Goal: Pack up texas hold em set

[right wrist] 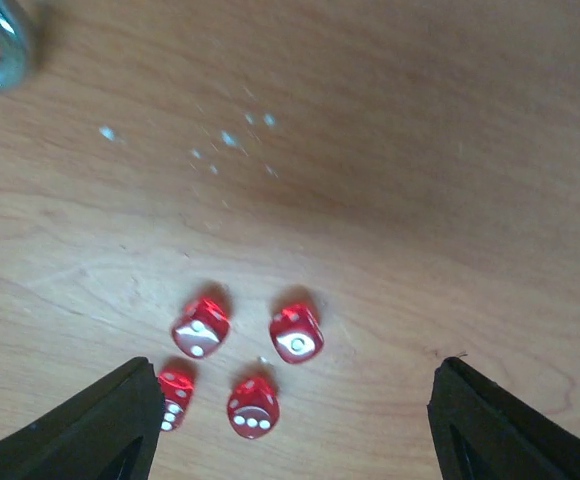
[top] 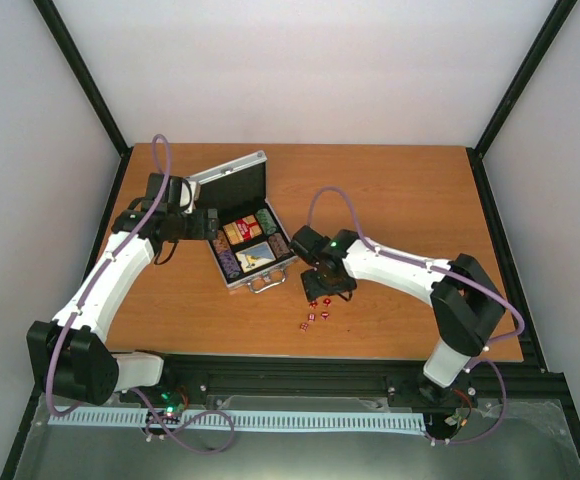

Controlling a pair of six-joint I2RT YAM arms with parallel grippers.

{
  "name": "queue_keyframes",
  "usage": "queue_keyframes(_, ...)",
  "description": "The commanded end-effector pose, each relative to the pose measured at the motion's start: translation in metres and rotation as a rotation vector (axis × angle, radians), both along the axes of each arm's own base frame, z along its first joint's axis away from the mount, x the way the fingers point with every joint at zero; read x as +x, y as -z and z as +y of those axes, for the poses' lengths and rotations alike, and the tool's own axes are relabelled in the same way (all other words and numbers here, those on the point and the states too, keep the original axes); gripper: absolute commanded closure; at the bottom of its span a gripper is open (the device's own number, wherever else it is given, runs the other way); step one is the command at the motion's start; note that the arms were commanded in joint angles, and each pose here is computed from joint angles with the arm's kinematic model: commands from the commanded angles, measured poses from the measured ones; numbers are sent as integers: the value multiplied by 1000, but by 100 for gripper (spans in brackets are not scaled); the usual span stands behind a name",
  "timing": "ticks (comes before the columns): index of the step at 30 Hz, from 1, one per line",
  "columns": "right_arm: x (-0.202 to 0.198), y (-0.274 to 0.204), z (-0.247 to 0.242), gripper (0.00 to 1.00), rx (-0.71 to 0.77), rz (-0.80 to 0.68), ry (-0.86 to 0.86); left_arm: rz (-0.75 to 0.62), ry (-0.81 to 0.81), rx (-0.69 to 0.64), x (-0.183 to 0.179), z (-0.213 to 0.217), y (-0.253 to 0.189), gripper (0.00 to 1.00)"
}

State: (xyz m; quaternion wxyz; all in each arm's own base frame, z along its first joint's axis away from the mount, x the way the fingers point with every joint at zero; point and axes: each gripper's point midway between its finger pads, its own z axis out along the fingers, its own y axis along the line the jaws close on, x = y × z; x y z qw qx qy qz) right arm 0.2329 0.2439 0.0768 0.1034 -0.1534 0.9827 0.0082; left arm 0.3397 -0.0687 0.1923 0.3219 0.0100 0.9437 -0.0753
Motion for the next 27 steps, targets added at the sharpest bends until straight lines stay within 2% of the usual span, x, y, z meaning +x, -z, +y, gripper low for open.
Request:
queue_keyframes(1, -13, 9, -8, 27, 19, 23, 51, -55, 4, -20, 6, -1, -20, 0)
queue_keyframes(14, -16, 40, -12, 35, -20, 51, 28, -45, 6, -10, 6, 0, -17, 0)
queue_keyframes(18, -15, 48, -17, 45, -40, 63, 34, -43, 5, -6, 6, 0, -15, 0)
queue_keyframes(25, -11, 58, -17, 46, -38, 80, 36, -36, 5, 3, 7, 1, -11, 0)
queue_keyframes(27, -10, 60, -18, 49, -43, 84, 36, -36, 5, 5, 7, 1, -11, 0)
